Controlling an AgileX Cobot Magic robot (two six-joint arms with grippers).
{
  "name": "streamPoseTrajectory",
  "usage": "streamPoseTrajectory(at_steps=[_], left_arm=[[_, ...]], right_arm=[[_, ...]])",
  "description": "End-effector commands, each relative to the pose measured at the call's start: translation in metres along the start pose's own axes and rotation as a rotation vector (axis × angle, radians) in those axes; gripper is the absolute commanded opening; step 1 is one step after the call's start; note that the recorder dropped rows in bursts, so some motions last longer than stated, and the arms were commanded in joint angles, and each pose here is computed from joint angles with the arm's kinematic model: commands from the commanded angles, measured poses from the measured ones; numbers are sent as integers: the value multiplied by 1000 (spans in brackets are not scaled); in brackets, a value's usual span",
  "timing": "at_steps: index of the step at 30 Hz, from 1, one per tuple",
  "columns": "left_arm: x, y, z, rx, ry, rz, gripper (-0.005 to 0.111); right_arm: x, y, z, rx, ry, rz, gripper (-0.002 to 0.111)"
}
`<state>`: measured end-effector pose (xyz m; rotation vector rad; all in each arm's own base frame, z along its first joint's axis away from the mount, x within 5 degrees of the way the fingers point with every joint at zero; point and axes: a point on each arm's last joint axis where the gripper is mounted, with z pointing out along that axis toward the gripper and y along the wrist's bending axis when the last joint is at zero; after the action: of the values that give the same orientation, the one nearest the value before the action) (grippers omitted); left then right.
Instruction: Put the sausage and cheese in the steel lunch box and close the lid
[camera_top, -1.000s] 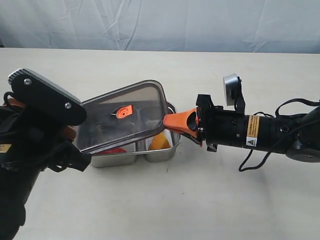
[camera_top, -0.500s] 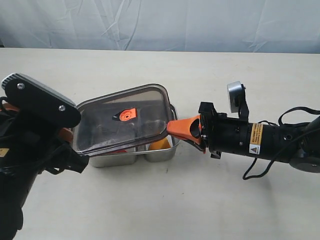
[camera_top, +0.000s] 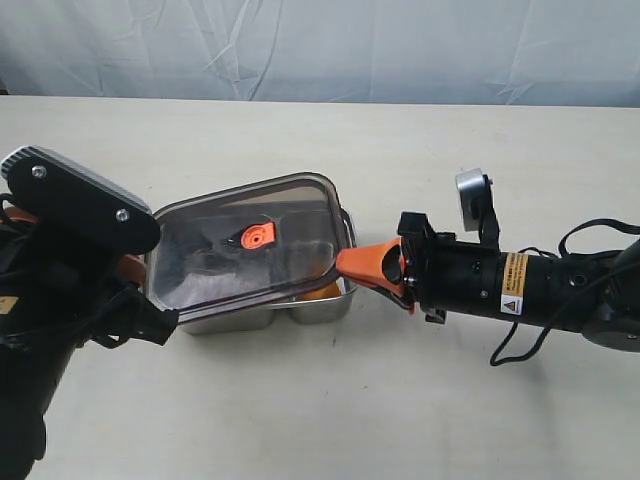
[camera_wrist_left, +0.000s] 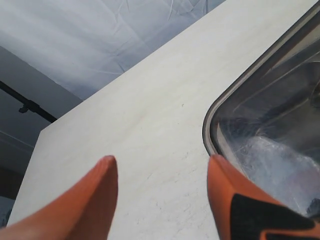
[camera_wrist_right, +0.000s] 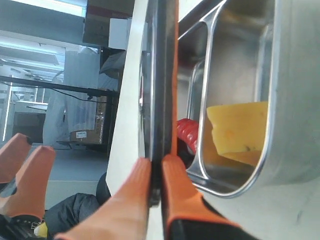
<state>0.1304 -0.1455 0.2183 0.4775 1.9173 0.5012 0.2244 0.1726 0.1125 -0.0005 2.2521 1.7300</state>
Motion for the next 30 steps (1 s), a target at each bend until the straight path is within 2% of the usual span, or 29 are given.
streamPoseTrajectory(at_steps=[1,5,13,20,25,28,30], left_arm=[[0,2,-1,-2,-14,-8,52],[0,2,-1,-2,-14,-8,52],[0,2,-1,-2,-14,-8,52],[0,2,-1,-2,-14,-8,52],[0,2,-1,-2,-14,-6,52],[0,2,-1,-2,-14,-6,52],[0,2,-1,-2,-14,-4,52]], right_arm=[[-4,3,-3,-22,-36,-5,-1],[-10,5,-3,-27,-99,54,-1],[-18,18,-8,-56,-173,44,-1],[-10,19,-7,-58,-86,8,-1],[-6,8,-7,64,-41,-16,-1],[-6,-2,-8,179,-37,-15,-1],[-6,-3,-8,196,-35,-16,-1]])
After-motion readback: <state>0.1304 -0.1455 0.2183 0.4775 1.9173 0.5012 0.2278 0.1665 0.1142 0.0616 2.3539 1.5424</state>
